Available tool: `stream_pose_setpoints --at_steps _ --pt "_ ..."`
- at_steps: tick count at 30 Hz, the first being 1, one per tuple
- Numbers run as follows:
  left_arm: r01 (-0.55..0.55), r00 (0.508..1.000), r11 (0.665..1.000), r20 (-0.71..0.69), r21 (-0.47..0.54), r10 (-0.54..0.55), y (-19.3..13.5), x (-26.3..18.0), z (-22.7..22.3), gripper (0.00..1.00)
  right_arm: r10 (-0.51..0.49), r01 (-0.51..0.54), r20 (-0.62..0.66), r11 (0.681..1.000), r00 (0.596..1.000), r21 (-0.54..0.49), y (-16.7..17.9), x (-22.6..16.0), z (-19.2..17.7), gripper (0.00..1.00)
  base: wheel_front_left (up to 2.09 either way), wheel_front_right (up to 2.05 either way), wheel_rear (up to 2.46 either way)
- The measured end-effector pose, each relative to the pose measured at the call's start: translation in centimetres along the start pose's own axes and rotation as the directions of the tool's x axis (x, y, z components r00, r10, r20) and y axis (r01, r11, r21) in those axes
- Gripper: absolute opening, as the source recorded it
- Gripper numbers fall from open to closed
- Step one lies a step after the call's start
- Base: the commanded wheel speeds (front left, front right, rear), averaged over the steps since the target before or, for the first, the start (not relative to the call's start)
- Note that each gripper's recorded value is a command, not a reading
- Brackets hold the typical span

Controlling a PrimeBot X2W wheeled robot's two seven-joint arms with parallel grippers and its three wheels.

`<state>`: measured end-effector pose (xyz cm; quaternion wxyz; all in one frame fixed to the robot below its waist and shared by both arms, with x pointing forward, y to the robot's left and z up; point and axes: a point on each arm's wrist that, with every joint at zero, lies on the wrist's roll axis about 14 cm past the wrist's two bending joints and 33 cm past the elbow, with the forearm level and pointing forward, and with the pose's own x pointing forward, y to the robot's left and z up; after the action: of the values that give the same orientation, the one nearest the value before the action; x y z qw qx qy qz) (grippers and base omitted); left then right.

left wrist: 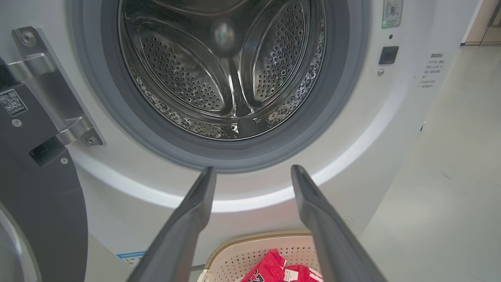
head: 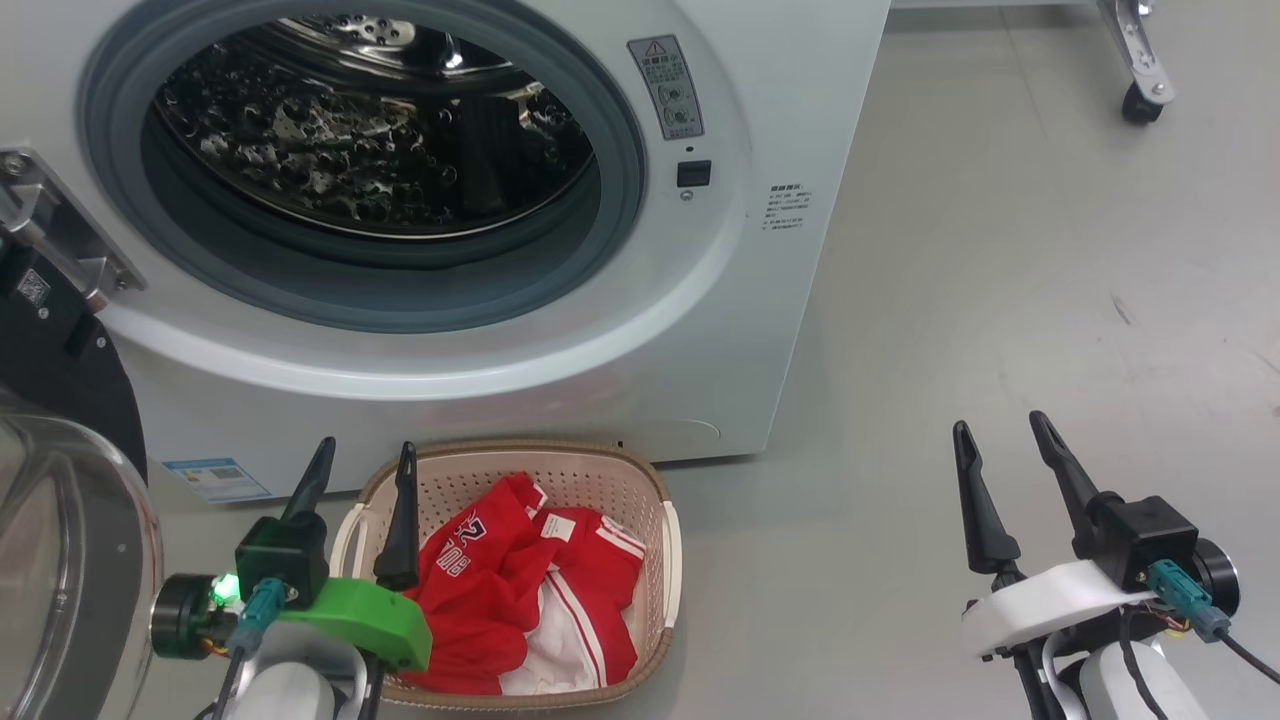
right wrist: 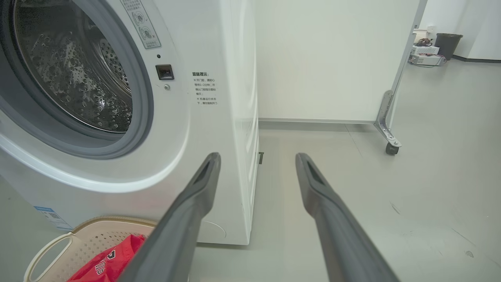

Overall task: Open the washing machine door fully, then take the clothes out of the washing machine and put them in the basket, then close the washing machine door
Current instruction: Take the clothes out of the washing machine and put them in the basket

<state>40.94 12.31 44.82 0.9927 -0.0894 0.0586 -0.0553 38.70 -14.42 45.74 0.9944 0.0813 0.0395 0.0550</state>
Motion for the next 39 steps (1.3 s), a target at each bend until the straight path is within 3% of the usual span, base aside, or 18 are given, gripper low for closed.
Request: stream_pose_setpoints --at_steps 18,39 --pt "0.01 0.995 0.998 0.099 0.059 -0.015 -0.5 -5.3 2.8 1.0 0.002 -0.002 0.056 1.0 0.998 -0.007 0.7 -3.8 1.7 1.0 0.0 0.0 0.0" --pt "0.014 0.997 0.998 0.081 0.062 -0.019 -0.7 -6.7 3.2 1.0 -0.015 0.015 0.067 1.0 0.998 -0.005 0.6 -4.6 2.2 1.0 0.0 0.0 0.0"
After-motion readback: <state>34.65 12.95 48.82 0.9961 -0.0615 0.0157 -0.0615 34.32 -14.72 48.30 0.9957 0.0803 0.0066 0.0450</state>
